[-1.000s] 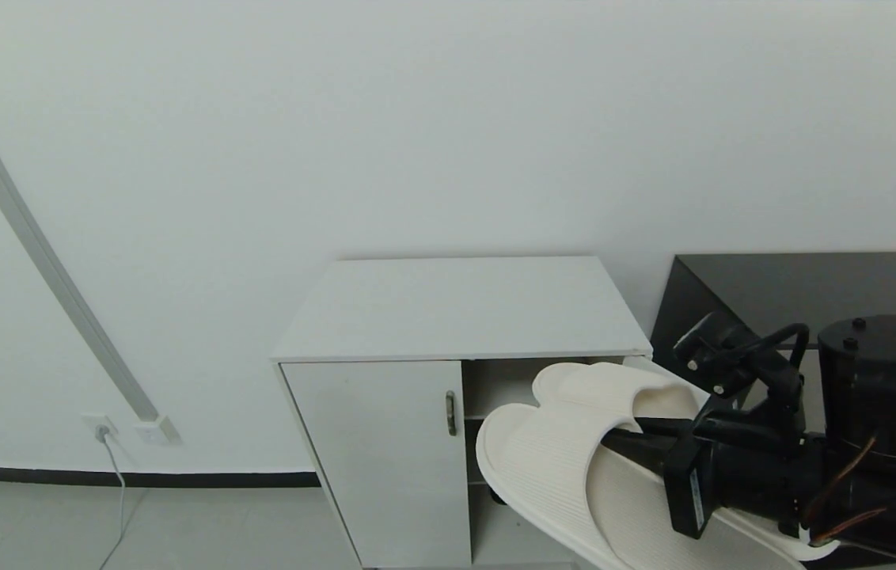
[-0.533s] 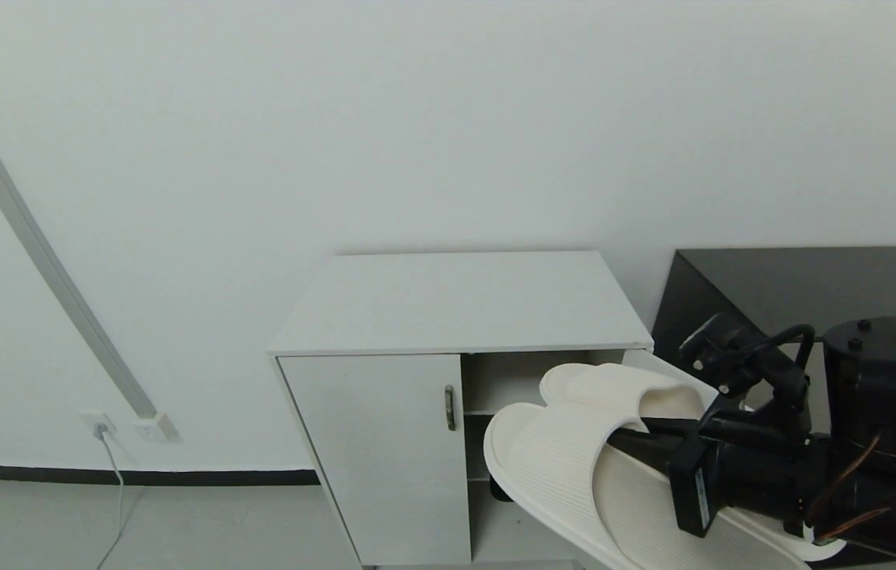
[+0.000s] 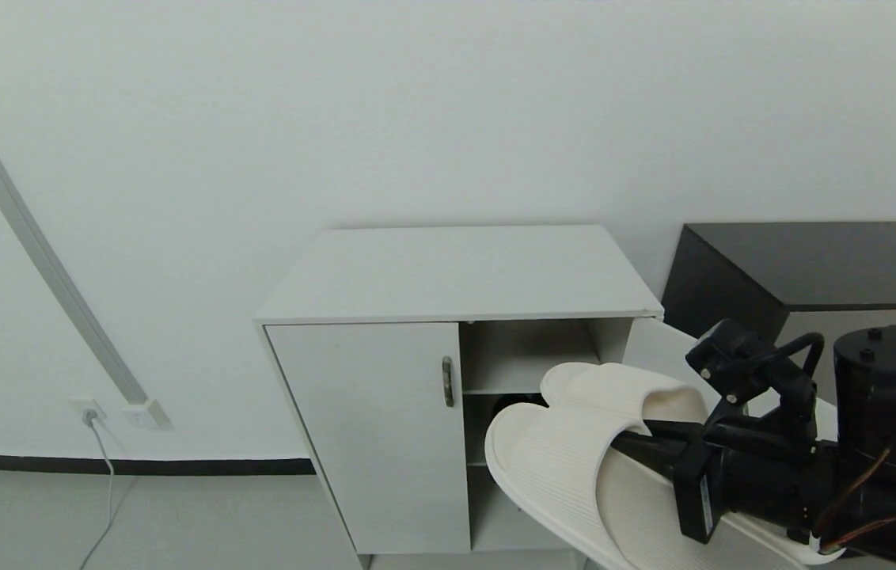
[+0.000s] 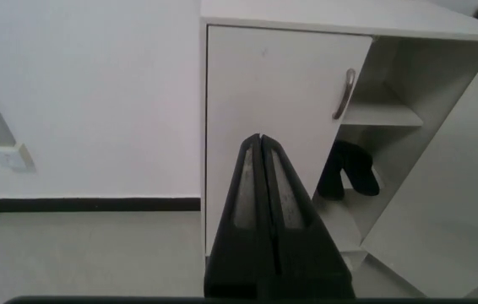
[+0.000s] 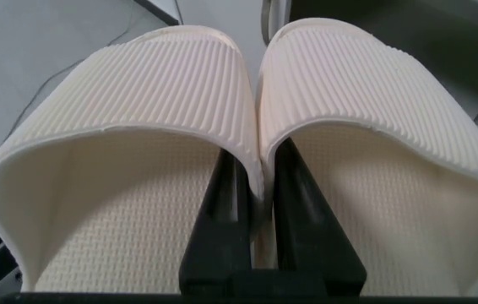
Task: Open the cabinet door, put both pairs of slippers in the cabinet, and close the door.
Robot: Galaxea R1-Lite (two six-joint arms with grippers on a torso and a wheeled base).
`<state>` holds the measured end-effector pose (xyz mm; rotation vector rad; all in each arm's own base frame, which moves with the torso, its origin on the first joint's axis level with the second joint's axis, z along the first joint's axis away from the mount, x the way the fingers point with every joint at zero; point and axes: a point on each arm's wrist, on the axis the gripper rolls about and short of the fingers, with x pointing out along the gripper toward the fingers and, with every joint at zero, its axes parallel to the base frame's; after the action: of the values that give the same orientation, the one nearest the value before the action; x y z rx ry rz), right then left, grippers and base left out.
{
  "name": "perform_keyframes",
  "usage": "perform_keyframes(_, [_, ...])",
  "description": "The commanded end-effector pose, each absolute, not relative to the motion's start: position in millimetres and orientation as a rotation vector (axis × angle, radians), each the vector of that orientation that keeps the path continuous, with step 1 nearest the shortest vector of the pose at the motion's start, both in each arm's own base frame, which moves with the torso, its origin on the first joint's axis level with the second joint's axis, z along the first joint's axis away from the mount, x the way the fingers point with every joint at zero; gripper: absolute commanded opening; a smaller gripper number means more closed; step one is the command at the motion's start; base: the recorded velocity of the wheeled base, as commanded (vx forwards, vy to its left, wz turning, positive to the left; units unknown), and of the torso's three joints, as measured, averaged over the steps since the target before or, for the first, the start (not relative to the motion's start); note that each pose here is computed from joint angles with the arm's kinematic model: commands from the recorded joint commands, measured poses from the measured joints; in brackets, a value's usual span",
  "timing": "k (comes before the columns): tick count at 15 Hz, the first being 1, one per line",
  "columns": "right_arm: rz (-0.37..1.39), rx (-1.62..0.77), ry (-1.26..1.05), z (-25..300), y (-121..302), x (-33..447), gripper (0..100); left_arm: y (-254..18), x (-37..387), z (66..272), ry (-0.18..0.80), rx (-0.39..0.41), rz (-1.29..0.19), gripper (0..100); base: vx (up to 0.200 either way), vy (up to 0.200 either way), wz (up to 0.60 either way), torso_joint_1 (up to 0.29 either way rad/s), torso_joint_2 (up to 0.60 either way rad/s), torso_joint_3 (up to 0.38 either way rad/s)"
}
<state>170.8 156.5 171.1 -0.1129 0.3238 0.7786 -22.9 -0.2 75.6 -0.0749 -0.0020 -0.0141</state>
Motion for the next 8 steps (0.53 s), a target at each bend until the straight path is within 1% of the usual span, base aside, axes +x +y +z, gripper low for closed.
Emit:
perform_keyframes(1, [0.78, -0.114, 0.327, 170.2, 157.0, 171.0, 0, -0.2, -22.8, 75.6, -0.001, -0.075, -0.014, 0, 0.0, 0.0, 0.0, -0.237, 0.54, 0.315])
perform_keyframes(8, [0.78, -0.117, 0.336, 167.8, 157.9, 172.0, 0, -0.2, -22.8, 75.6, -0.001, -0.075, -0.014, 0, 0.0, 0.0, 0.0, -0.21, 0.53, 0.323])
